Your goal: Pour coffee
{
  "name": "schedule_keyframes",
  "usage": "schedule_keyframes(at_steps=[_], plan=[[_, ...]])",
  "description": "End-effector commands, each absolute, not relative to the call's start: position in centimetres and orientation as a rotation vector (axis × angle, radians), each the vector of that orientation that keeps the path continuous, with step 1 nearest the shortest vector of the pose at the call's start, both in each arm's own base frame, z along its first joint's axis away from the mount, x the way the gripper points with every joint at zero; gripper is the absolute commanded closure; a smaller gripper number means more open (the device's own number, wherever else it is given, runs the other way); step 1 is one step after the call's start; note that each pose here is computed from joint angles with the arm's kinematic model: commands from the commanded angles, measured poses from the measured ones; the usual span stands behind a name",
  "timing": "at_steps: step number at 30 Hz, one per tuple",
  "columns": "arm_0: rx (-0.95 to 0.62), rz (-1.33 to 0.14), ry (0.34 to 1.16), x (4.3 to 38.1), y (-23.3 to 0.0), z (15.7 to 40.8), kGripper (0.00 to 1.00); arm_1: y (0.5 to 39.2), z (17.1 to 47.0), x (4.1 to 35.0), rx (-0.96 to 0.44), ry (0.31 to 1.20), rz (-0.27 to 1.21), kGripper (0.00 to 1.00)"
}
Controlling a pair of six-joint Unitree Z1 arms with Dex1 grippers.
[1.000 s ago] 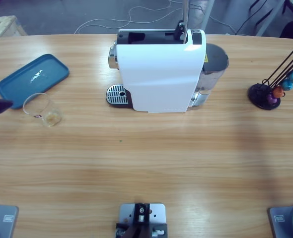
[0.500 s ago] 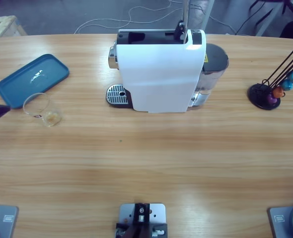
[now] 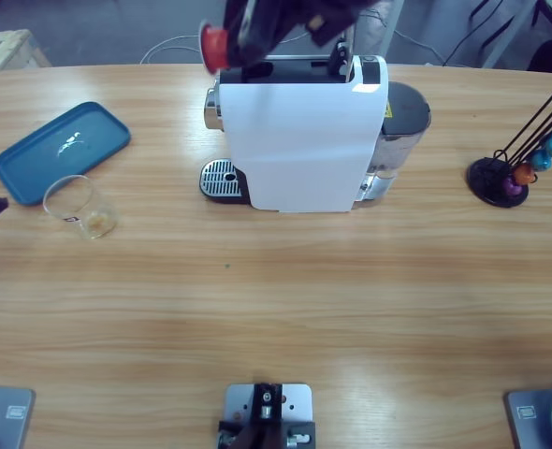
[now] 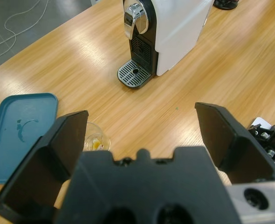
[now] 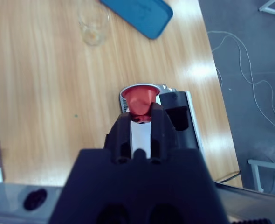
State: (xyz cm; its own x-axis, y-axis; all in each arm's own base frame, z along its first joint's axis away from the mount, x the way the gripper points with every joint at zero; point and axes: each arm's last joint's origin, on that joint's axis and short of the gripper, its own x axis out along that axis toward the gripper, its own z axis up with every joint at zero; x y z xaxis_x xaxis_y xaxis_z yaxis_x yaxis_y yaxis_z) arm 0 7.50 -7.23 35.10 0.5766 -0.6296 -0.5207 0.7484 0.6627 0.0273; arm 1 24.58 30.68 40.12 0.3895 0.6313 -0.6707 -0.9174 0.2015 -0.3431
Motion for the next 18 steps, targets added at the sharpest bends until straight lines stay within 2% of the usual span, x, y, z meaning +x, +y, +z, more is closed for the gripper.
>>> schedule_keyframes(at_steps=[1,18], plan=[[0.273,-0.836,0.523,6.8,-6.8,33.8,0.009,31.0,36.7,29.1,-0.804,0.488,1.059,1.0],[0.275,-0.834,0.539,6.5,-6.5,33.1,0.009,31.0,33.9,31.6,-0.802,0.556,1.038,1.0]])
